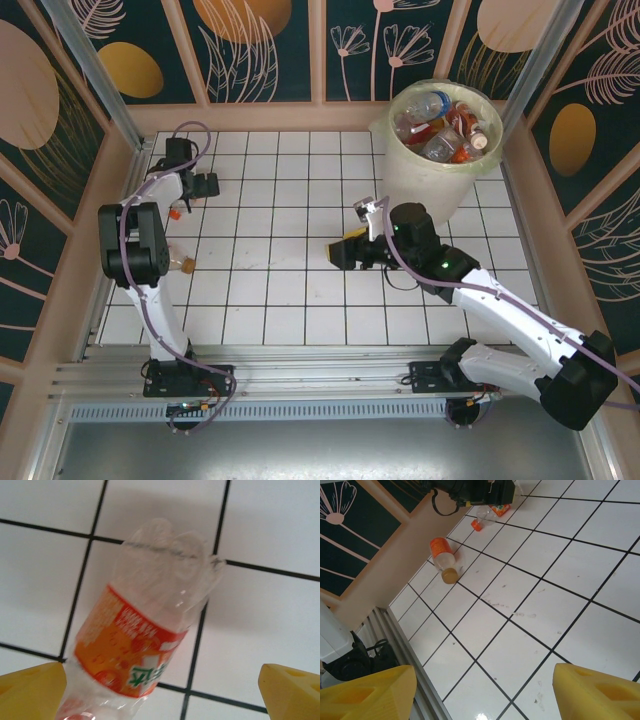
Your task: Put the plastic bottles in the bin
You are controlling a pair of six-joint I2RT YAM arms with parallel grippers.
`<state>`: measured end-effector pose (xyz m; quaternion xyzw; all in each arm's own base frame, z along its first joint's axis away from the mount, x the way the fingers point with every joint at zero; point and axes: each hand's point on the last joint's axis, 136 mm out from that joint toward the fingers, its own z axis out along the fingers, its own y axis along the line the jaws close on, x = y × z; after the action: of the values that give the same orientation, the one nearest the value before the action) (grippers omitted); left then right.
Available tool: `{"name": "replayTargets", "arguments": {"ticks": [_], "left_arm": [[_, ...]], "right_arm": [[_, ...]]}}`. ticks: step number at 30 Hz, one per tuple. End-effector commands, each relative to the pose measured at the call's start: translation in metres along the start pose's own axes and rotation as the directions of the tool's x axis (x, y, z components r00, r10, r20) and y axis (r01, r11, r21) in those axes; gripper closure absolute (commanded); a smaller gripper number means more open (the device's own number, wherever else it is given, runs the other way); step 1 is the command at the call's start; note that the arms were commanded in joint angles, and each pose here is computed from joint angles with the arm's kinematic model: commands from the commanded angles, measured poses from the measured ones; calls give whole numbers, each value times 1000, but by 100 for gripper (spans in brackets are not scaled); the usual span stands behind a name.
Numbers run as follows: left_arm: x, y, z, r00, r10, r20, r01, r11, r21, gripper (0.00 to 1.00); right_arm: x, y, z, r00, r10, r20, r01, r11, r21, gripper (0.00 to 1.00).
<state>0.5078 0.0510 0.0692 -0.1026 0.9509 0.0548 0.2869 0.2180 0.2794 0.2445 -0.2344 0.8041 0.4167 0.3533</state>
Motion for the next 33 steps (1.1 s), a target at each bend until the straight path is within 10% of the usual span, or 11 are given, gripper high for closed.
{"name": "replayTargets", "arguments": {"ticks": [1, 18, 33], "left_arm": [[-5, 19, -11, 1000, 3, 27, -1, 996, -93, 1], [31, 22, 25, 992, -21, -122, 5, 991, -133, 4], [39, 5, 34, 990, -57, -126, 52, 998, -44, 33]], "right_arm": [[-5, 6, -1, 999, -6, 32, 7, 1000, -17, 27], [1, 2, -1, 1000, -9, 14, 9, 1000, 1, 27], [8, -2, 6, 1000, 6, 0, -6, 1000, 2, 27]]}}
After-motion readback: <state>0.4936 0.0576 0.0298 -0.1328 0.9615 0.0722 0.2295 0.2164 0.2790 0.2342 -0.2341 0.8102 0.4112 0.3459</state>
